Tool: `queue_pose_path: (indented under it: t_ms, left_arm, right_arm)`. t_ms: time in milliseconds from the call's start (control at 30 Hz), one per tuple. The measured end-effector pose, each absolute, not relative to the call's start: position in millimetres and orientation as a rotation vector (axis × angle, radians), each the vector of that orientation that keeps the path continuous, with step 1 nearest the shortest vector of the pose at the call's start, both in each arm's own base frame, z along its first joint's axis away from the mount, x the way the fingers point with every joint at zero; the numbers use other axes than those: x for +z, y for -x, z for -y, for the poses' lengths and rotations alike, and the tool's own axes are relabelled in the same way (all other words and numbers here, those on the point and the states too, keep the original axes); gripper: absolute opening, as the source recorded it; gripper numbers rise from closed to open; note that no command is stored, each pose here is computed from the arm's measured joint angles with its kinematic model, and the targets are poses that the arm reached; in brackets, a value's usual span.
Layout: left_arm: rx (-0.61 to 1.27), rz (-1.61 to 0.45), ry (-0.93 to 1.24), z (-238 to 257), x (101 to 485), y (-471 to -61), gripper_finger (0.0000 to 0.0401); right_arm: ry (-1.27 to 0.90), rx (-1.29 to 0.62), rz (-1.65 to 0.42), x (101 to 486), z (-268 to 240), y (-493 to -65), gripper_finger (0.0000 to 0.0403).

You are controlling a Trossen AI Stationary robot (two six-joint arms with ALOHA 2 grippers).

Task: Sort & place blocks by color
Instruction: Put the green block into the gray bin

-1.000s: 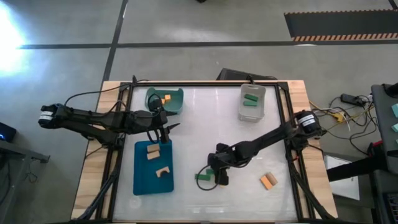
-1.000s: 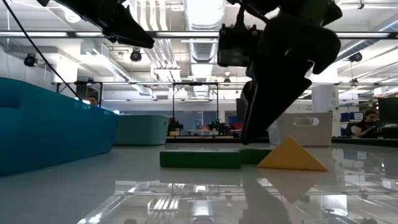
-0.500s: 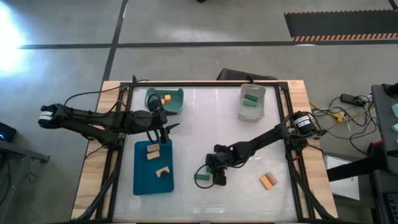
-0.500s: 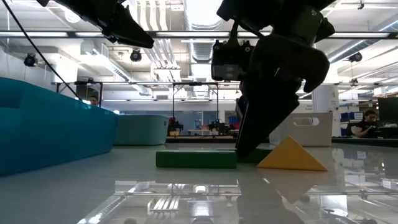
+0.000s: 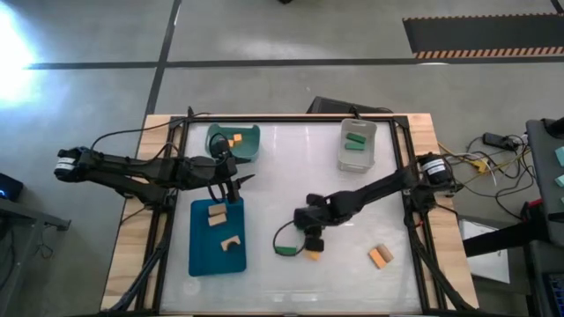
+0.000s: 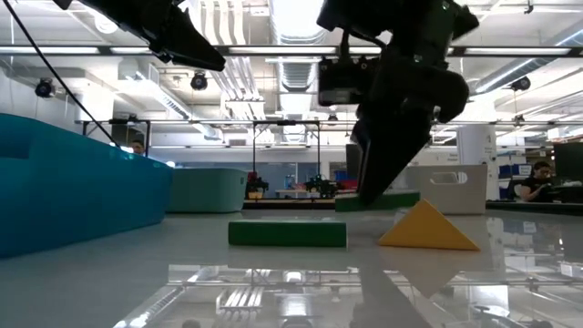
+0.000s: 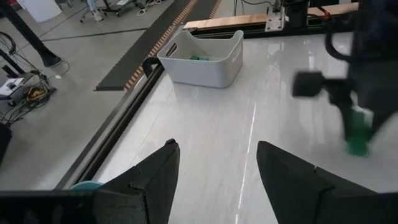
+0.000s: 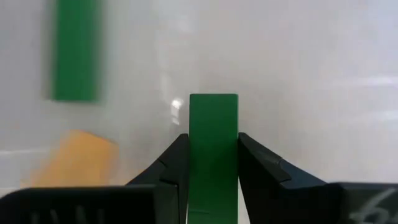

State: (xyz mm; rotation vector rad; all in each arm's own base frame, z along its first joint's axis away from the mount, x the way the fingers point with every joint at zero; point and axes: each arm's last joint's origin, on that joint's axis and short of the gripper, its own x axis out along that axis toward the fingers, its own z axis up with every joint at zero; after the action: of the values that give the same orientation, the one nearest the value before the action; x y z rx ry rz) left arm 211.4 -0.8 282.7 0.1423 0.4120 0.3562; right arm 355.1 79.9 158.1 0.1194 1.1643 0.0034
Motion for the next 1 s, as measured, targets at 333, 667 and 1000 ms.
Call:
queue_pose_path:
  t_ms: [333, 667, 1000]
  left_arm:
    - [0.353, -0.415, -0.16, 0.8, 282.7, -211.4, 0.0199]
    - [0.352, -0.414, -0.161, 0.8, 282.9, -211.4, 0.0199]
    - [0.352, -0.418, -0.166, 0.8, 282.4, -211.6, 0.0199]
  right_arm:
    - [-0.135, -0.3, -1.193, 232.5, 0.8, -318.8, 0.0093]
    - [-0.575, -0.945, -0.979, 265.6, 114.5, -244.5, 0.0094]
    - [-0.874, -1.263, -0.799, 212.9, 182.5, -199.2, 0.0095]
